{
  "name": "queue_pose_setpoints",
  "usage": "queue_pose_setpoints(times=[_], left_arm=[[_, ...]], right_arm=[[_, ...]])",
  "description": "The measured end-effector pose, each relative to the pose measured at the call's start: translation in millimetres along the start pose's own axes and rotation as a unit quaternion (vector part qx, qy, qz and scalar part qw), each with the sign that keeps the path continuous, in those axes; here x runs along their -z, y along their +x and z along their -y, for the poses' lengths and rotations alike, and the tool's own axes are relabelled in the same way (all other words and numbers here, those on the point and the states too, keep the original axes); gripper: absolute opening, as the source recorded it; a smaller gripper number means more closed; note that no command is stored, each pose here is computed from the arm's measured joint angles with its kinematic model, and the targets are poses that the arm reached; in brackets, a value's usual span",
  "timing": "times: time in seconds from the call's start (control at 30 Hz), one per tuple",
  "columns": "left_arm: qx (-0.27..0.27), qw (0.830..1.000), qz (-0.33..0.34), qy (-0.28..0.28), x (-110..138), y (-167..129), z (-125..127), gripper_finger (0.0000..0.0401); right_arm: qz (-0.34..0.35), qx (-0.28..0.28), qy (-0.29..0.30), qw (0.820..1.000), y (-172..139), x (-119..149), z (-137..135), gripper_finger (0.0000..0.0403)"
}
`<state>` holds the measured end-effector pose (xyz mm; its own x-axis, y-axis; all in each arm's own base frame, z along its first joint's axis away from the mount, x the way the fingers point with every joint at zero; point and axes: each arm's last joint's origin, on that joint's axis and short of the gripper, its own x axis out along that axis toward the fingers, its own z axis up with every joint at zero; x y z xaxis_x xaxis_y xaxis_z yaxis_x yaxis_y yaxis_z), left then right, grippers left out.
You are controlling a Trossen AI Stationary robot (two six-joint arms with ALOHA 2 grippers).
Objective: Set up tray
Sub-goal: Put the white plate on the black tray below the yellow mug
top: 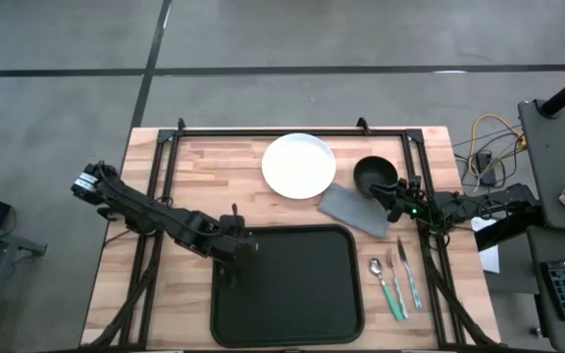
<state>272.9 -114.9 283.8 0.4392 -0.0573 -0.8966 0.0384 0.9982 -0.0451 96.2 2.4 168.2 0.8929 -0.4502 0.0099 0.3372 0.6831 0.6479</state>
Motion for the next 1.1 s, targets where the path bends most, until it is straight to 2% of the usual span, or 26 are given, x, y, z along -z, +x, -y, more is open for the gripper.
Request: queue_pose_setpoints(times=[0.13,0.27,0.53,0.83,1.03,1.1], left_arm=[[-0.030,0.998,0.061,0.002,-16.4,-8.9,-5.8,0.0266],[-0.046,0.993,0.108,-0.023,-29.5,-11.2,-17.7,0.0261],[-0.062,0.985,0.148,-0.069,-40.8,-3.4,-46.9,0.0260],[-0.097,0.972,0.214,-0.027,-44.8,20.0,-81.4,0.0260],[-0.123,0.965,0.228,-0.039,-47.3,24.3,-108.3,0.0260],[-0.129,0.966,0.225,-0.022,-50.6,25.3,-115.3,0.0260]], right_arm=[[0.000,0.000,0.000,1.000,0.0,0.0,0.0,0.0096],[0.000,0.000,0.000,1.000,0.0,0.0,0.0,0.0096],[0.000,0.000,-0.002,1.000,0.0,0.0,0.0,0.0096],[-0.001,-0.001,-0.002,1.000,0.0,0.0,0.0,0.0096],[-0.001,-0.001,-0.002,1.000,0.0,0.0,0.0,0.0096],[-0.001,-0.001,-0.001,1.000,0.0,0.0,-0.1,0.0096]])
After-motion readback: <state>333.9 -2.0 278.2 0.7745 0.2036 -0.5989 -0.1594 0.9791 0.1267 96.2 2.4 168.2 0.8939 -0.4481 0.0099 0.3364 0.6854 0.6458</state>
